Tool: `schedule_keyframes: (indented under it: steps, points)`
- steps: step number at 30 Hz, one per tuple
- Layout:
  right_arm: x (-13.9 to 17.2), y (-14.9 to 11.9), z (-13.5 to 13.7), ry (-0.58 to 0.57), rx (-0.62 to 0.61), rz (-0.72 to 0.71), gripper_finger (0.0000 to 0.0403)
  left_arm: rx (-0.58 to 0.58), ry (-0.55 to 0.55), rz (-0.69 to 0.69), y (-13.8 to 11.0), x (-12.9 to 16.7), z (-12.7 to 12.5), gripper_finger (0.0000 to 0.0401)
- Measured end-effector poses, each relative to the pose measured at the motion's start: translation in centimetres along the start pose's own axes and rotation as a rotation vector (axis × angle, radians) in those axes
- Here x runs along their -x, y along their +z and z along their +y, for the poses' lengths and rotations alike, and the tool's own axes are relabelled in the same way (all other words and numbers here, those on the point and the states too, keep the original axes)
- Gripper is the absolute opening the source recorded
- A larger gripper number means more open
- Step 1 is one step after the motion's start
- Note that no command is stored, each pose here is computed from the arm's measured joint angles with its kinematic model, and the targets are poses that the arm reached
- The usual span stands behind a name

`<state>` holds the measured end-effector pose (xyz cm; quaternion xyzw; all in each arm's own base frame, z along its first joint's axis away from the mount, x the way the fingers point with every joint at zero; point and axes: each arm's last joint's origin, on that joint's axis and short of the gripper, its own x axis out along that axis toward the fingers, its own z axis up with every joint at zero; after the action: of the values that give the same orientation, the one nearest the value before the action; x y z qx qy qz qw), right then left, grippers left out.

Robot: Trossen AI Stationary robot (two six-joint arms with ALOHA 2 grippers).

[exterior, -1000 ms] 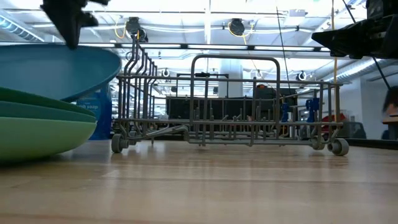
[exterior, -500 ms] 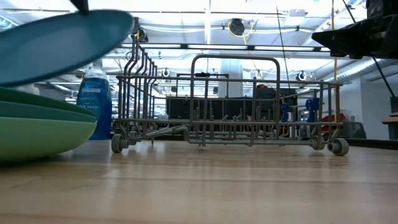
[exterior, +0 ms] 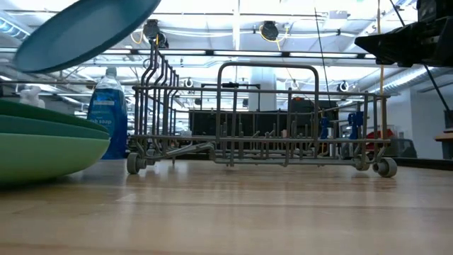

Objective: Sort dishes
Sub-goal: Put the blue plate into the dish rack

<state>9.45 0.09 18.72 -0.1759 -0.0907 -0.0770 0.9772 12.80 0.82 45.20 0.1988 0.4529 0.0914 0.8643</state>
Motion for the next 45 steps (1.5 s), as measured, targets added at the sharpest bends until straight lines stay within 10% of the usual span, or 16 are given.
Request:
schedule_keyframes:
  steps: [30, 45]
  points:
    - [0.0, 0.0, 0.0, 0.000, 0.004, -0.001, 0.0004, -0.204, 0.166, -0.555, 5.0, 2.9, 2.2, 0.0000]
    - [0.0, 0.1, 0.0, -0.004, 0.025, -0.008, 0.0004, -0.329, 0.061, -0.719, 10.2, -0.8, 1.5, 0.0000]
